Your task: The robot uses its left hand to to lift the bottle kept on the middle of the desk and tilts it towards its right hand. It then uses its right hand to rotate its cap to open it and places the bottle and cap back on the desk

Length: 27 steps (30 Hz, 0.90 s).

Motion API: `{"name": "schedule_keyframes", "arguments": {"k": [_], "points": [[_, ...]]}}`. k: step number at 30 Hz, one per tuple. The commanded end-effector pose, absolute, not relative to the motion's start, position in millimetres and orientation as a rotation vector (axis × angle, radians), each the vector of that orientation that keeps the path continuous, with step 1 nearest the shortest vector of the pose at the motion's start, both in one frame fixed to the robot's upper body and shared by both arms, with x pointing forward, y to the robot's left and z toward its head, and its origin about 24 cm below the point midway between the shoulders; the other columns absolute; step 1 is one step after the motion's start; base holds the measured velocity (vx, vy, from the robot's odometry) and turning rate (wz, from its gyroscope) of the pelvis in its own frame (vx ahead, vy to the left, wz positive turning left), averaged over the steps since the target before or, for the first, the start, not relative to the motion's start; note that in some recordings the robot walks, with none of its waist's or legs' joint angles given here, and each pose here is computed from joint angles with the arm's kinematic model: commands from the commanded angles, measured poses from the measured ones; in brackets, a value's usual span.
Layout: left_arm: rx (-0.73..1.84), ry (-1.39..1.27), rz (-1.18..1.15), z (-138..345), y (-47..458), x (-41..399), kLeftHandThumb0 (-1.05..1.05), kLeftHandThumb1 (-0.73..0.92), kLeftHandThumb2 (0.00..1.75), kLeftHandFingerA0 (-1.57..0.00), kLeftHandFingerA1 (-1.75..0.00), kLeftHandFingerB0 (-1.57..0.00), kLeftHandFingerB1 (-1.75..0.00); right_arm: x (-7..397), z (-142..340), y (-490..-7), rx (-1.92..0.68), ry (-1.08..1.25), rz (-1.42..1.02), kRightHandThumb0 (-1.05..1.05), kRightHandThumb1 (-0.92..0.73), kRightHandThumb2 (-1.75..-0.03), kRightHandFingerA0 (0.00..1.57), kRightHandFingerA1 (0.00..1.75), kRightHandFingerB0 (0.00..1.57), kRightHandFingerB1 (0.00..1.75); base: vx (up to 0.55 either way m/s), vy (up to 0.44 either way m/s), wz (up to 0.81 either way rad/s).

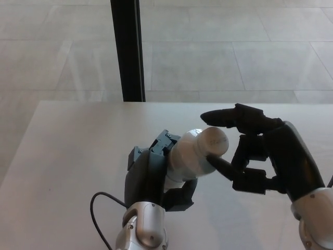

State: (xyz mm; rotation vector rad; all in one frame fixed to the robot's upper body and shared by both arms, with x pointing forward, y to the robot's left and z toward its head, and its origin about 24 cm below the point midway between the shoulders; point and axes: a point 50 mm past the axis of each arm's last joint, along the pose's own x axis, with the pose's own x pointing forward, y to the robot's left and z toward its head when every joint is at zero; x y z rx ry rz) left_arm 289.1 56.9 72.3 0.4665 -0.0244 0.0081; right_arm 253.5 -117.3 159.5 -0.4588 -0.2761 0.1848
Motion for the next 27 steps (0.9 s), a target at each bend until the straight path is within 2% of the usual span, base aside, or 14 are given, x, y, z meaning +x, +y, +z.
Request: {"name": "schedule_keyframes", "arguments": {"k": [1,7,11,12,13,14,15,19,21,22,27], "points": [[0.468,-0.052,0.007,75,55,290,-0.01,0.78,1.36,-1.04,-1.20,-0.96,-1.15,253,161,-119,-0.476,-0.275,0.182,-0.25,-0.64,-0.65,0.93,1.50,0.64,0.51,0.00,0.000,0.00],[0.463,-0.050,0.009,76,55,290,0.01,0.79,1.36,-1.02,-1.19,-0.95,-1.14,253,154,-123,-0.479,-0.251,0.182,-0.23,-0.63,-0.67,0.94,1.55,0.62,0.53,0.00,0.000,0.00],[0.463,-0.048,0.010,76,56,291,0.01,0.79,1.36,-1.02,-1.19,-0.95,-1.14,253,150,-124,-0.504,-0.231,0.174,-0.24,-0.62,-0.68,0.95,1.52,0.63,0.53,0.00,0.000,0.00],[0.463,-0.050,0.012,76,56,290,0.00,0.80,1.36,-1.02,-1.19,-0.94,-1.14,253,149,-125,-0.510,-0.226,0.174,-0.24,-0.62,-0.69,0.95,1.57,0.65,0.54,0.00,0.000,0.00],[0.467,-0.049,0.013,76,56,290,0.00,0.67,1.35,-0.95,-1.75,-0.73,-1.75,253,148,-125,-0.514,-0.226,0.175,-0.24,-0.62,-0.70,0.94,1.60,0.68,0.56,0.00,0.000,0.00],[0.466,-0.046,0.013,76,56,290,0.00,0.67,1.34,-0.94,-1.75,-0.72,-1.75,252,147,-126,-0.522,-0.224,0.177,-0.24,-0.63,-0.70,0.94,1.64,0.73,0.61,0.00,0.000,0.00],[0.459,-0.046,0.011,76,56,289,0.01,0.79,1.36,-1.02,-1.19,-0.94,-1.14,252,147,-126,-0.537,-0.227,0.176,-0.24,-0.64,-0.75,0.90,1.65,0.87,0.72,0.00,0.000,0.00],[0.459,-0.046,0.015,75,55,289,0.02,0.78,1.36,-1.03,-1.19,-0.97,-1.15,251,147,-127,-0.547,-0.245,0.174,-0.21,-0.61,-0.87,0.89,1.57,0.89,0.96,0.00,0.000,0.00],[0.460,-0.046,0.017,75,55,289,0.02,0.78,1.36,-1.03,-1.19,-0.97,-1.15,251,147,-127,-0.545,-0.250,0.177,-0.21,-0.61,-0.87,0.89,1.57,0.89,0.96,0.00,0.000,0.00],[0.459,-0.047,0.017,74,54,289,0.01,0.79,1.36,-1.03,-1.19,-0.96,-1.14,251,146,-127,-0.543,-0.248,0.176,-0.18,-0.60,-0.93,0.91,1.56,0.88,1.04,0.00,0.000,0.00],[0.453,-0.044,0.013,75,53,289,0.00,0.79,1.36,-1.02,-1.19,-0.95,-1.14,251,145,-129,-0.529,-0.274,0.160,-0.14,-0.55,-1.02,0.93,1.57,0.89,1.09,0.00,0.000,0.00]]}}
